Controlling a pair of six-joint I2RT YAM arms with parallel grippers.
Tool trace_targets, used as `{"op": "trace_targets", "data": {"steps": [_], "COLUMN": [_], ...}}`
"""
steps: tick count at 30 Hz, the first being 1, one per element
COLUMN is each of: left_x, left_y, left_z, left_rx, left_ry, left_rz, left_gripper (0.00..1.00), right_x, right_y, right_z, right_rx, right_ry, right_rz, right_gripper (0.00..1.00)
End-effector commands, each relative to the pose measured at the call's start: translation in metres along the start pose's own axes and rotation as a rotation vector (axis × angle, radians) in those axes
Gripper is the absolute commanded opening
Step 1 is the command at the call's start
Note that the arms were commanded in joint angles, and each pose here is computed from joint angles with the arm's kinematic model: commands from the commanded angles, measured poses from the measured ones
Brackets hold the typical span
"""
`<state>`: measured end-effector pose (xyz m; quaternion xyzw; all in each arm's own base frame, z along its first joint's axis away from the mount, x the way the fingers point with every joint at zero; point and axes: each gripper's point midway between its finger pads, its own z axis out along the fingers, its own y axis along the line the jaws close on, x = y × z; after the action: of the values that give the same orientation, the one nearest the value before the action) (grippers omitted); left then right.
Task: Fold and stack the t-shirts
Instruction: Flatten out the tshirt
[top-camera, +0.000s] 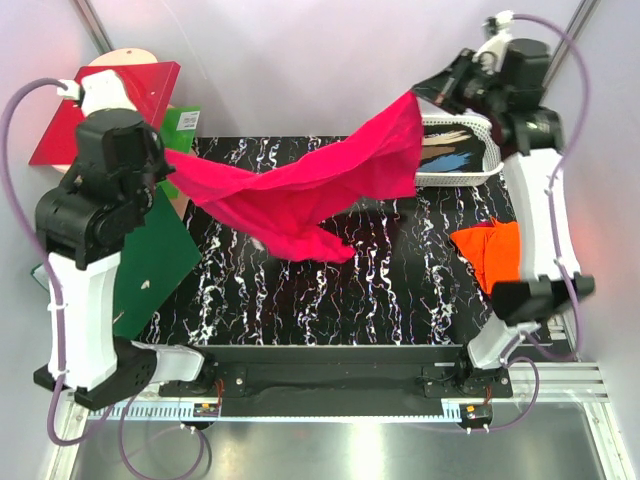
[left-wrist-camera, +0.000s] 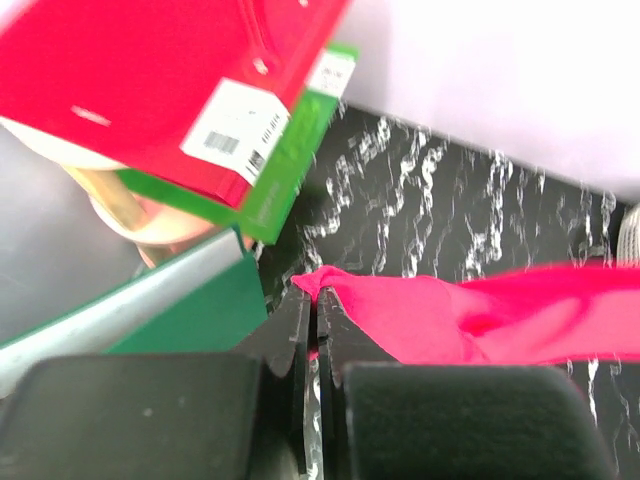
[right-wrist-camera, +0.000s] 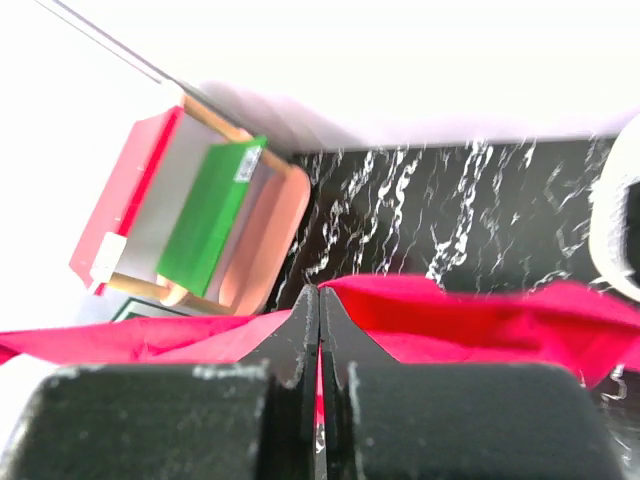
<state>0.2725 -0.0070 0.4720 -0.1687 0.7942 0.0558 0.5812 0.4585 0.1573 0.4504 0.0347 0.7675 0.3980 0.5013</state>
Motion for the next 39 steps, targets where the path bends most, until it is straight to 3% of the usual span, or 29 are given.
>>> {"op": "trace_targets", "data": {"steps": [1, 4, 13, 18, 21, 24, 27, 34, 37, 39], "left_x": [-0.049, -0.053, -0.090, -0.099, -0.085, -0.049, 0.007, 0.109, 0.139, 0.148], "left_y": [0.040, 0.058, 0.092, 0.065, 0.017, -0.026, -0.073, -0.096, -0.096, -0.097], "left_z": [-0.042, -0.067, -0.147, -0.128, -0.077, -0.032, 0.029, 0.115, 0.136, 0.144], "left_rx": [-0.048, -0.027, 0.123, 0.163, 0.191, 0.238, 0.260, 0.192, 0.157, 0.147], "left_ry": [-0.212, -0.265, -0.478, -0.479, -0.363, -0.206, 0.027, 0.348, 0.428, 0.446], "left_rz": [-0.068, -0.071, -0.172, -0.153, -0.089, -0.038, 0.019, 0.103, 0.136, 0.145], "left_gripper": [0.00, 0.00, 0.00, 0.00, 0.00, 0.00, 0.00, 0.00, 0.00, 0.00], "right_x": [-0.037, -0.033, 0.006, 0.015, 0.027, 0.052, 0.086, 0.197, 0.227, 0.235], "right_y": [0.042, 0.067, 0.085, 0.053, 0.018, -0.030, -0.080, -0.194, -0.219, -0.229], "right_z": [-0.075, -0.132, -0.243, -0.250, -0.218, -0.176, -0.131, -0.061, -0.053, -0.053], "right_rx": [-0.017, 0.005, 0.119, 0.252, 0.325, 0.407, 0.470, 0.579, 0.611, 0.645], "right_ry": [-0.178, -0.260, -0.379, -0.402, -0.315, -0.182, -0.035, 0.324, 0.416, 0.445], "right_rz": [-0.135, -0.199, -0.218, -0.207, -0.163, -0.078, -0.011, 0.082, 0.111, 0.124], "right_gripper": [0.00, 0.00, 0.00, 0.00, 0.00, 0.00, 0.00, 0.00, 0.00, 0.06]}}
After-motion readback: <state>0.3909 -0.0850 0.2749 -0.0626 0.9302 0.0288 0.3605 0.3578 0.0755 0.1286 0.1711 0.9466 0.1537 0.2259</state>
